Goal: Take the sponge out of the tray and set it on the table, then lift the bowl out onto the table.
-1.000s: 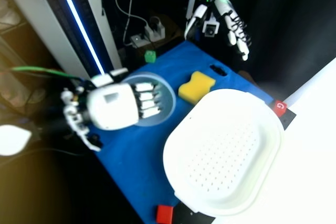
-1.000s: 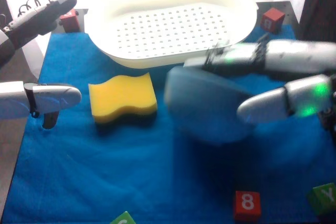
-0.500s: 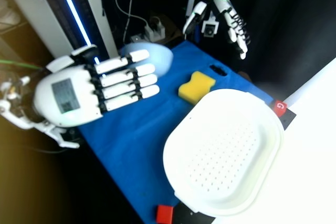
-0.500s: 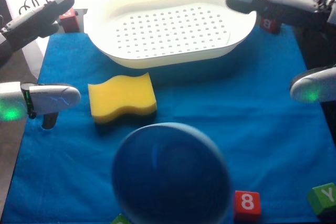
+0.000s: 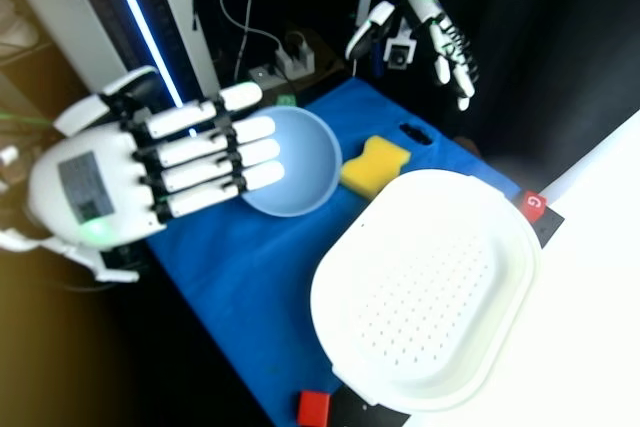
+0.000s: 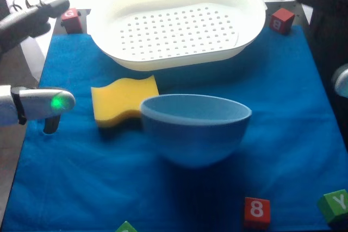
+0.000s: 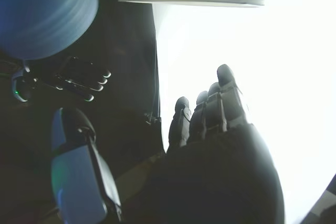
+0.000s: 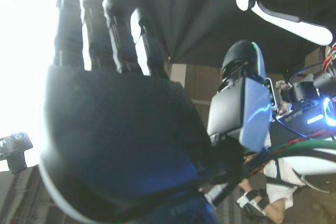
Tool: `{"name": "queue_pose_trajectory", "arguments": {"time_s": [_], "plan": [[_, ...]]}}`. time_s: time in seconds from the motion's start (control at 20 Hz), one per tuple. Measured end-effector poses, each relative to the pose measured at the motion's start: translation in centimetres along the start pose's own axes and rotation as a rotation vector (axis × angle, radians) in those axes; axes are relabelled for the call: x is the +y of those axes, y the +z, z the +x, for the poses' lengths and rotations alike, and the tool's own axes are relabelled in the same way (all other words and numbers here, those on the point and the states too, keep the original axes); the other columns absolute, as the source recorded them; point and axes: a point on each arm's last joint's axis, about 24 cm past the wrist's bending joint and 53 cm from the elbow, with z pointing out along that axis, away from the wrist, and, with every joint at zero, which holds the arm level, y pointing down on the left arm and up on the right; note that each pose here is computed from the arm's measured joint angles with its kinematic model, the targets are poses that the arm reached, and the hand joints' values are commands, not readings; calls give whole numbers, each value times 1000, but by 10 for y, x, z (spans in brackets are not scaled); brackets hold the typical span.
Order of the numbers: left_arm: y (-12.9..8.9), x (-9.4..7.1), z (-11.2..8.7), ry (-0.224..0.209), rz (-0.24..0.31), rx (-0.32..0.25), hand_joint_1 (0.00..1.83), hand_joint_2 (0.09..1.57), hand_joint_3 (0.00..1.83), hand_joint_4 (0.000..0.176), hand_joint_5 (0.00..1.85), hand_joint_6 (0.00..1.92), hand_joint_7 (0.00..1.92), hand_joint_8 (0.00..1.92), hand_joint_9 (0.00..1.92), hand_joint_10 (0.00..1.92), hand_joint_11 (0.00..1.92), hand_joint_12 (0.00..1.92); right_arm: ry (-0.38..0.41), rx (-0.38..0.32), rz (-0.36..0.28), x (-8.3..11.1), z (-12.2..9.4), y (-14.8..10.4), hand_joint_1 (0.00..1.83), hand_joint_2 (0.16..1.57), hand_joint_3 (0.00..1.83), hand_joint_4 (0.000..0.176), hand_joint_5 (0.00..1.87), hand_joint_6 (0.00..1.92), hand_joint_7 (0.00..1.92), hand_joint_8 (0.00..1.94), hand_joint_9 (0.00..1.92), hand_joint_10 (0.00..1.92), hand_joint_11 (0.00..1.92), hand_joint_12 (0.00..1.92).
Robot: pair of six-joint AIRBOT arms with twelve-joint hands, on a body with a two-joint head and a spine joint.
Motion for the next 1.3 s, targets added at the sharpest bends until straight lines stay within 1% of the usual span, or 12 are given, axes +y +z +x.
{"name": "queue_pose_trajectory", "arguments": {"time_s": [0.15,0.25,0.3,0.35,0.4,0.45,0.5,0.6,0.7,0.9,1.1,1.3], "plan": [[-2,-17,-5,-12,58,-31,524,942,9,140,0,0,4,0,78,8,0,765,-42,-88,-19,13,-12,-18,262,927,0,174,5,1,0,0,0,0,0,0],[-5,-26,-6,-16,93,-43,469,1090,11,63,0,0,0,0,30,3,0,625,-50,-148,-49,24,-22,-31,231,884,0,176,0,0,0,0,0,0,0,0],[-7,-31,-8,-26,113,-58,482,1124,6,61,0,0,0,0,5,0,0,423,-41,-180,-63,28,-25,-38,249,874,0,176,0,0,0,0,0,0,0,0],[-10,-34,-8,-27,122,-62,412,1079,1,90,0,0,0,0,9,1,0,494,-34,-192,-70,29,-26,-41,256,889,0,176,0,0,0,0,0,0,0,0],[-13,-36,-10,-26,129,-66,480,1084,0,143,0,0,0,0,60,1,0,596,-28,-194,-70,29,-24,-43,206,914,4,176,0,0,0,0,0,0,0,0],[-16,-37,-12,-26,131,-77,452,1109,9,129,0,0,0,0,52,0,0,624,-22,-197,-76,29,-22,-44,157,932,11,176,0,0,0,0,0,0,0,0],[-21,-36,-16,-31,129,-99,420,1085,0,138,0,0,0,0,54,0,0,564,-14,-205,-77,28,-22,-47,187,948,15,176,0,0,0,0,0,0,0,0],[-30,-33,-20,-40,115,-130,443,1072,0,117,0,0,0,0,3,0,0,291,-1,-230,-71,26,-23,-50,279,1010,11,176,65,7,0,0,0,0,0,0],[-31,-35,-22,-43,119,-141,334,1060,1,106,0,0,0,0,13,3,0,401,-4,-242,-75,27,-25,-50,285,1019,8,176,14,4,0,0,0,0,0,0],[-31,-37,-23,-43,126,-145,413,1094,3,153,0,0,0,0,29,4,0,292,-1,-248,-69,25,-25,-52,351,1030,1,176,0,0,0,0,0,0,0,0],[-31,-37,-23,-43,125,-146,377,1092,1,145,0,0,0,0,33,3,0,324,0,-250,-67,24,-25,-52,252,1019,0,153,0,0,0,0,0,0,0,0],[-31,-36,-23,-43,125,-147,478,1069,0,165,0,0,0,0,39,0,0,252,0,-256,-68,24,-26,-53,246,987,0,176,0,0,0,0,0,0,0,0]]}}
